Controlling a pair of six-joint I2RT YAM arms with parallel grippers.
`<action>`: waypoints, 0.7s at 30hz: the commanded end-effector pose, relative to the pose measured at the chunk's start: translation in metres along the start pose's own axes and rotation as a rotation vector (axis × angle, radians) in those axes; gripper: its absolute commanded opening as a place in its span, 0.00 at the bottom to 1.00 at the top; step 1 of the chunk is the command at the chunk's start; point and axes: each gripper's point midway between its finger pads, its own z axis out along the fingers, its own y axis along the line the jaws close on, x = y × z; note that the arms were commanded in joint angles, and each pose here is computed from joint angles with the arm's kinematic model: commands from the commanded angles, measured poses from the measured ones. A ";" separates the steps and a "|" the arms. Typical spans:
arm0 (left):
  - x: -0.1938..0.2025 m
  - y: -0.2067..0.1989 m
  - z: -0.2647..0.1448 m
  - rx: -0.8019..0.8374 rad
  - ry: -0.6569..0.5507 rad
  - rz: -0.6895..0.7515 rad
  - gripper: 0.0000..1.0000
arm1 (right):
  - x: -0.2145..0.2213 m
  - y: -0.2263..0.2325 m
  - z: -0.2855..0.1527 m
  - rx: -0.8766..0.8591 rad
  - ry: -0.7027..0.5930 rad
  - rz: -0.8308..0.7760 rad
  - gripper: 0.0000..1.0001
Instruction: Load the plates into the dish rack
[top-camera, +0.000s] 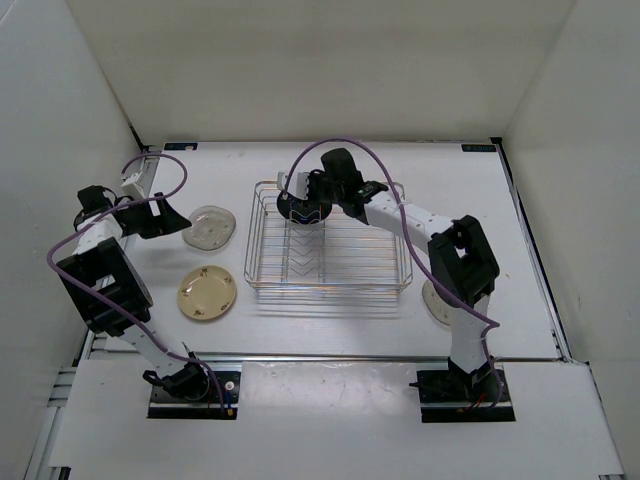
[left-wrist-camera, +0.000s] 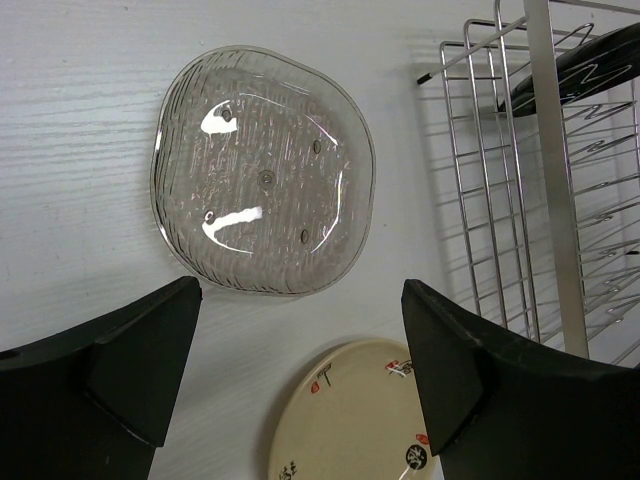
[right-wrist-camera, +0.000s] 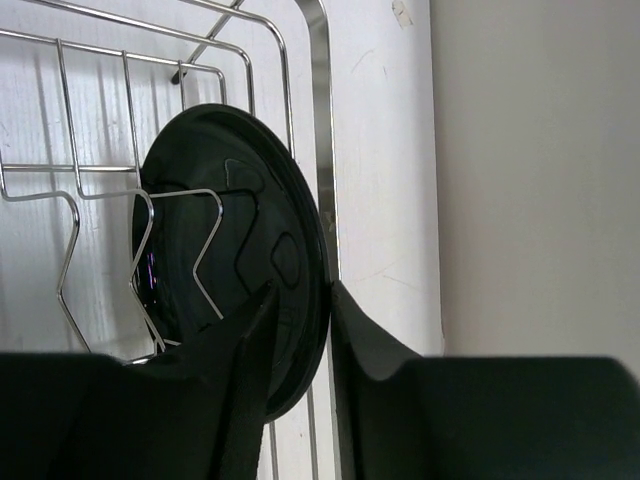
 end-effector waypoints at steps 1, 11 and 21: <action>-0.005 -0.008 -0.003 0.039 -0.019 0.021 0.92 | -0.009 -0.009 -0.012 0.021 -0.005 -0.010 0.33; -0.019 -0.001 -0.005 -0.040 -0.017 0.071 0.91 | -0.030 -0.051 -0.050 0.159 -0.005 -0.161 0.45; -0.021 0.008 0.019 -0.056 0.033 0.049 0.88 | -0.046 -0.087 -0.097 0.299 0.030 -0.205 0.48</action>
